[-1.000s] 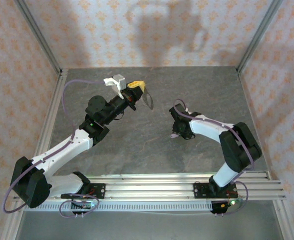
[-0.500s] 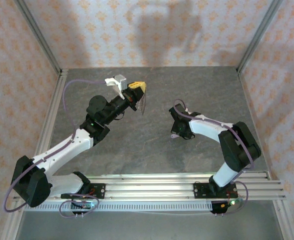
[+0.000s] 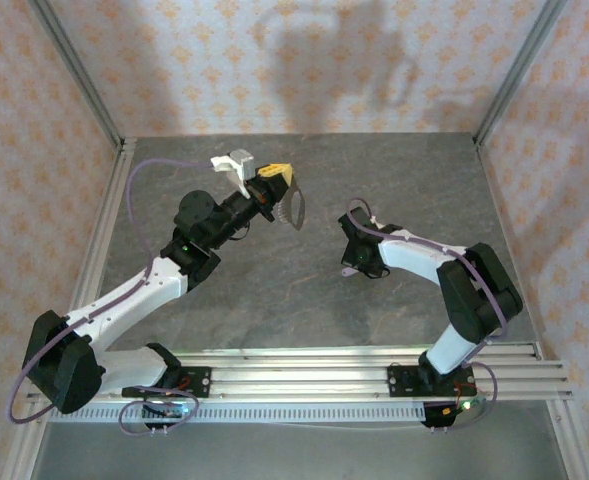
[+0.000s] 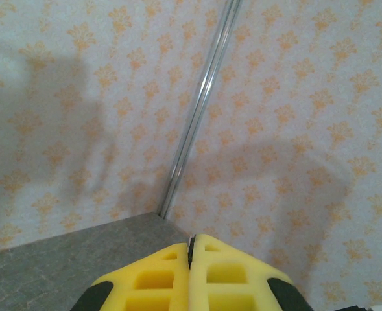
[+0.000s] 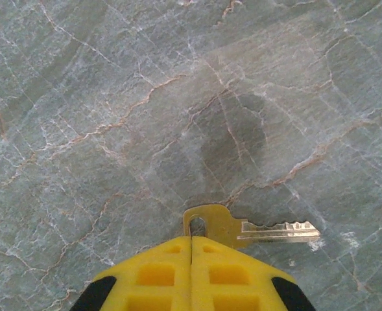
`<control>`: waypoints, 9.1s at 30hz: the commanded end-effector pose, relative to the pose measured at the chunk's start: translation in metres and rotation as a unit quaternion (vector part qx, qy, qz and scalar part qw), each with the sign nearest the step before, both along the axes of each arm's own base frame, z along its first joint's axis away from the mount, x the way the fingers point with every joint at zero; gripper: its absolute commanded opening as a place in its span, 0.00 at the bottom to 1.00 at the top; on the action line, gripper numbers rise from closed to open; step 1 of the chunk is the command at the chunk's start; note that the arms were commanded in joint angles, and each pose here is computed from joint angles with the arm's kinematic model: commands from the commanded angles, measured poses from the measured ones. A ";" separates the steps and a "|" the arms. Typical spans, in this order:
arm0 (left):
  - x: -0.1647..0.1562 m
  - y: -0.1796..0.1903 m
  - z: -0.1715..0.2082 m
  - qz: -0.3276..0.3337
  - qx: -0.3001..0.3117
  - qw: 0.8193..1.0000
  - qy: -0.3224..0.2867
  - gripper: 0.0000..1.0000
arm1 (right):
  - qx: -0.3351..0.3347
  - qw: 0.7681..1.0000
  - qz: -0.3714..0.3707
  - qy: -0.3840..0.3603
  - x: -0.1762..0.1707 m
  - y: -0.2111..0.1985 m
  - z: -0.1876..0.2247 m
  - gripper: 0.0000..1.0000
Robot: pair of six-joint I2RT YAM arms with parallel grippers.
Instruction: Put the keys on the keyring
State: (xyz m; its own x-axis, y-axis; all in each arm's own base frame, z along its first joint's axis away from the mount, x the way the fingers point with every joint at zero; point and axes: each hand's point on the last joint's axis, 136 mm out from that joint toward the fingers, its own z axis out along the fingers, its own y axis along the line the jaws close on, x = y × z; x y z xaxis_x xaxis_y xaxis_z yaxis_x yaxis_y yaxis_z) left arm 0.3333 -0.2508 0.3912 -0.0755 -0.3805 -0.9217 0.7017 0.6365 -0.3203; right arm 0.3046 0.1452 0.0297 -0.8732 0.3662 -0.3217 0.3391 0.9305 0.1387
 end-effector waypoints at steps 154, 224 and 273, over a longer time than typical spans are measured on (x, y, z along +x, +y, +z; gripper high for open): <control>-0.037 -0.083 0.062 -0.176 0.098 0.972 -0.120 0.00 | 0.437 0.708 0.327 -0.448 -0.023 0.071 0.374 0.00; 0.059 -0.060 0.033 -0.185 -0.221 0.950 0.121 0.00 | 0.489 0.716 0.182 -0.463 0.058 0.085 0.367 0.32; 0.072 -0.059 0.027 -0.172 -0.244 0.943 0.148 0.00 | 0.526 0.682 0.117 -0.494 0.081 0.074 0.381 0.39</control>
State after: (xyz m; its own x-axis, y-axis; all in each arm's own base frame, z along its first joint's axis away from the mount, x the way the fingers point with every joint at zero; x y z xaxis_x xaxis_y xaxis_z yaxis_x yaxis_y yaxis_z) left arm 0.4086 -0.3145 0.3910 -0.5372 -0.6253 -0.5661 0.6310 0.1474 -0.7616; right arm 0.3865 0.2205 0.3792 -0.5348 0.7008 -0.4722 -0.4751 0.2127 0.8538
